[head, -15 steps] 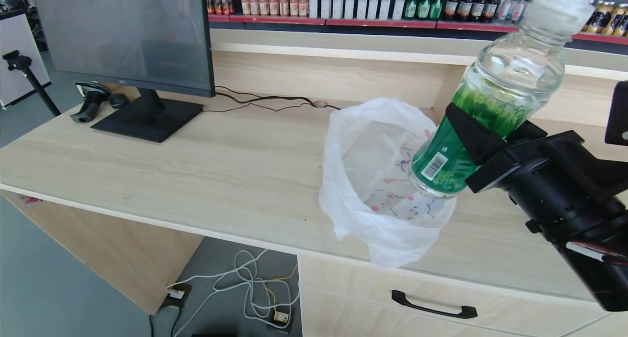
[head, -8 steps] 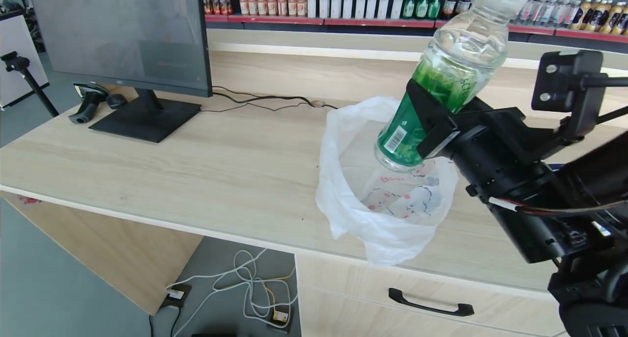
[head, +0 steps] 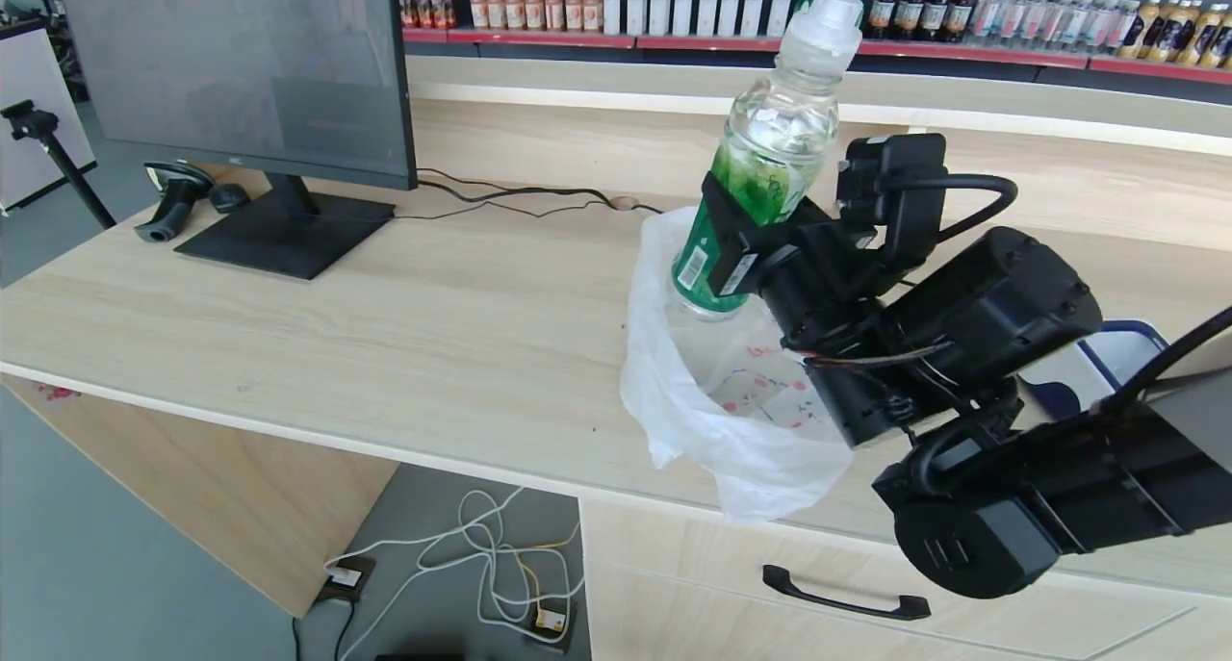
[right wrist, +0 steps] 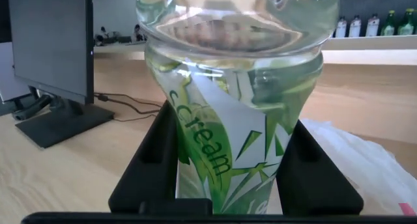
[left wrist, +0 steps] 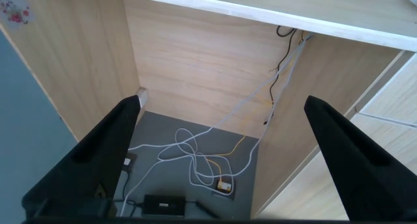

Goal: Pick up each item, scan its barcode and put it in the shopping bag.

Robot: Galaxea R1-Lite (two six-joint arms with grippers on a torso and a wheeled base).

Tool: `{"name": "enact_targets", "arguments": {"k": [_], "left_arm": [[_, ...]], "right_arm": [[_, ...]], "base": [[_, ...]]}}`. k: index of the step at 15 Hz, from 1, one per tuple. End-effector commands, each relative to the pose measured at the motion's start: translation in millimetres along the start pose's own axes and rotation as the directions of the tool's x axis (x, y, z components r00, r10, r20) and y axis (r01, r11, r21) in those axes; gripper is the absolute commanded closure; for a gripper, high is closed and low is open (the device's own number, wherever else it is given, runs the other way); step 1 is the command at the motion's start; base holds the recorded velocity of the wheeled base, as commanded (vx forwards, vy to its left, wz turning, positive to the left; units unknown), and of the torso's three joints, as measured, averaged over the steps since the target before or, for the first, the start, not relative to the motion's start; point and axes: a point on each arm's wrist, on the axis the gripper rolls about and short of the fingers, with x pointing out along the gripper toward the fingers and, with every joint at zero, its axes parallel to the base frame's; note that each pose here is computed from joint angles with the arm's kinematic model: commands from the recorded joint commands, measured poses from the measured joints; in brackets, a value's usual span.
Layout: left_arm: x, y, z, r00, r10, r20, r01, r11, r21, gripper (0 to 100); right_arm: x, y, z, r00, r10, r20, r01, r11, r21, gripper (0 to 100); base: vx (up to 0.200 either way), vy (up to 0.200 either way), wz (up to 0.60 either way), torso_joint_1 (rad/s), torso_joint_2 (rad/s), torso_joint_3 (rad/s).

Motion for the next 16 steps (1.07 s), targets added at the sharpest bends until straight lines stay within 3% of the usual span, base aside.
{"name": "enact_targets", "arguments": {"k": [1, 16], "left_arm": [[0.0, 0.0, 0.1, 1.000, 0.000, 0.001, 0.000, 1.000, 0.000, 0], [0.1, 0.0, 0.1, 1.000, 0.000, -0.001, 0.000, 1.000, 0.000, 0]], "right_arm": [[6.7, 5.5, -19.4, 0.999, 0.007, -0.036, -0.007, 1.000, -0.010, 100], [-1.4, 4.6, -57.9, 0.989, 0.008, -0.145, -0.015, 0.999, -0.047, 100]], "base": [[0.000, 0.000, 0.00, 0.000, 0.00, 0.000], [0.000, 0.000, 0.00, 0.000, 0.00, 0.000]]}}
